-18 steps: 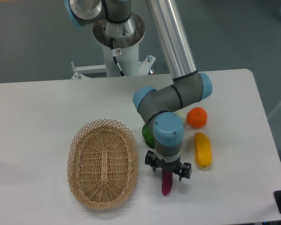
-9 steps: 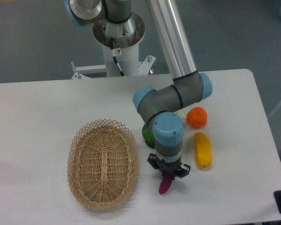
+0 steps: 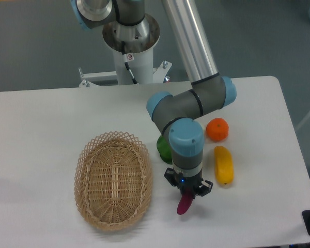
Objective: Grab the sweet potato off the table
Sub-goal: 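Close the gripper on the sweet potato, then lift the held sweet potato up off the table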
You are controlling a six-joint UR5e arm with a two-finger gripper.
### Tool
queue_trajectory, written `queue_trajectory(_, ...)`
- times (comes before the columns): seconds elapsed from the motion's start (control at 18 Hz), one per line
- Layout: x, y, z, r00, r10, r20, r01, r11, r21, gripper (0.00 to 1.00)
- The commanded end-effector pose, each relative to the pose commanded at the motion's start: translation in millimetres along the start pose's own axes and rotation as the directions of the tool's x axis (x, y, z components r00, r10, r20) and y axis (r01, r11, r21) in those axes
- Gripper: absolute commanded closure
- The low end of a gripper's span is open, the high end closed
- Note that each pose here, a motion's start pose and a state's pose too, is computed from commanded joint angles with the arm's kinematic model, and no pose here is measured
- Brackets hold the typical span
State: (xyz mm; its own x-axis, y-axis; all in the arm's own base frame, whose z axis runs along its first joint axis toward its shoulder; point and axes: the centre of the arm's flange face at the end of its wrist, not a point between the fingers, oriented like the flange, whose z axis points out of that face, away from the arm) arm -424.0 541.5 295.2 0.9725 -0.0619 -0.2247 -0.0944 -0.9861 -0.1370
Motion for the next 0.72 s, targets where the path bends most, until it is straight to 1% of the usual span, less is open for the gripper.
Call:
queue_trajectory(0.11,1.8,1.8,-32.6,0.999,0.044,0.0,-0.044,0.999,0.005,0.7)
queue_trajectory(0.33,12.1,4.9,-89.4,0.998,0.055,-0.034,-0.053,0.997,0.052,0.7)
queue_trajectory(0.44,5.7,14.0,-104.5,0.998,0.042,-0.044,-0.039,0.997,0.062,0.7)
queue_trajectory(0.5,0.1,20.6,-110.7,0.998,0.052,-0.035,-0.049,0.997,0.065,0.7)
queue_trajectory(0.56,-4.1,28.3,-127.7,0.998,0.069,-0.015,-0.067,0.995,0.074,0.7)
queue_trajectory(0.61,-7.7,34.1,-133.8,0.996,0.088,-0.016,-0.086,0.993,0.077,0.7)
queue_trajectory(0.72,-19.6,49.1,-150.7,0.996,0.091,-0.021,-0.089,0.992,0.094,0.7)
